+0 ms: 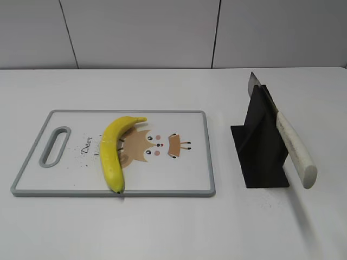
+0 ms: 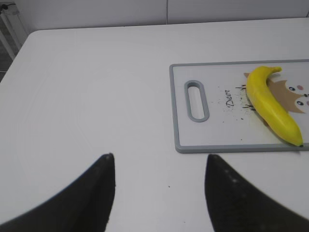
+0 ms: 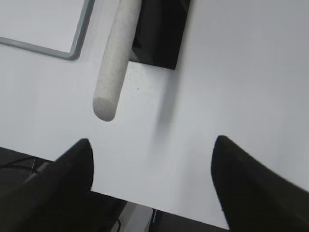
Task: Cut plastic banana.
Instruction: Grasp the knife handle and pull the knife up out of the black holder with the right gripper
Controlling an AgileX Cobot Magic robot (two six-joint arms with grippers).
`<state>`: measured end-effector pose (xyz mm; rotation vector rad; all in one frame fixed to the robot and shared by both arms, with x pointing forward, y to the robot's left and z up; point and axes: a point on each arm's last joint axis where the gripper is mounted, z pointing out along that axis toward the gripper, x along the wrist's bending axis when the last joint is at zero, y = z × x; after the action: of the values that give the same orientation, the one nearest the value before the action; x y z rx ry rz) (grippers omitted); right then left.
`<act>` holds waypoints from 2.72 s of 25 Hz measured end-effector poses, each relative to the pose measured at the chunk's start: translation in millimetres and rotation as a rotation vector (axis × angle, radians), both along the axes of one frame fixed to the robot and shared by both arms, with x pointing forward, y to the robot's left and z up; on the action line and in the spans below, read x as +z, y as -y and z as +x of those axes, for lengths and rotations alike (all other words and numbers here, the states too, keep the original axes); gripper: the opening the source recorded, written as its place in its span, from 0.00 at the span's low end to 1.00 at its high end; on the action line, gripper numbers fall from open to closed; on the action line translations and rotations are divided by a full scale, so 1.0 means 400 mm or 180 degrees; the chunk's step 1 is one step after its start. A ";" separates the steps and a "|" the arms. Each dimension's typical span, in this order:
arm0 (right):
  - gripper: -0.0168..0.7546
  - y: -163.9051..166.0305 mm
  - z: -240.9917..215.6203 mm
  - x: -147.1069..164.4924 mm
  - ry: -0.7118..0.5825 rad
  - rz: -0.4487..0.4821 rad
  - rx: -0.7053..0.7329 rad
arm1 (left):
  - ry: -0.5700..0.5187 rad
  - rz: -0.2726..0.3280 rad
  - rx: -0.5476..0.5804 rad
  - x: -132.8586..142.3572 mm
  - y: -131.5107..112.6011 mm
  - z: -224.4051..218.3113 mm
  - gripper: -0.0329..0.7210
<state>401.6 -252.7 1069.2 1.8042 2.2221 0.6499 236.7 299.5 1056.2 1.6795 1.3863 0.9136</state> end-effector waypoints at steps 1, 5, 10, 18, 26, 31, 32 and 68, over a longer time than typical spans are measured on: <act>0.79 -0.004 0.019 0.000 -0.0078 -0.0016 0.0005 | 0.0001 0.0010 -0.0012 0.000 0.000 0.000 0.79; 0.79 -0.024 0.091 -0.001 -0.0300 -0.0003 0.0005 | 0.0006 0.0022 -0.0091 0.000 0.005 -0.001 0.79; 0.79 -0.056 0.161 -0.017 -0.0518 0.0096 0.0014 | 0.0009 0.0039 -0.0120 0.000 0.006 -0.001 0.79; 0.79 -0.131 0.222 -0.088 -0.0758 -0.0164 0.0042 | 0.0009 0.0038 -0.0123 0.000 0.007 -0.001 0.79; 0.76 -0.156 0.270 -0.185 -0.1071 -0.0289 -0.0124 | 0.0010 0.0041 -0.0125 0.000 0.007 -0.001 0.79; 0.62 -0.161 0.281 -0.218 -0.1194 -0.0313 -0.0141 | 0.0010 0.0041 -0.0125 0.000 0.007 -0.001 0.79; 0.55 -0.162 0.281 -0.218 -0.1198 -0.0304 -0.0145 | 0.0010 0.0041 -0.0125 0.000 0.007 -0.001 0.79; 0.26 -0.230 0.342 0.112 0.0231 -0.0114 0.1849 | -0.0027 0.0039 -0.0135 0.001 0.008 0.005 0.79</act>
<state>538.6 -160.6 1114.2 1.0810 2.6910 0.7474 238.5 296.3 1056.4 1.7172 1.3482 0.8937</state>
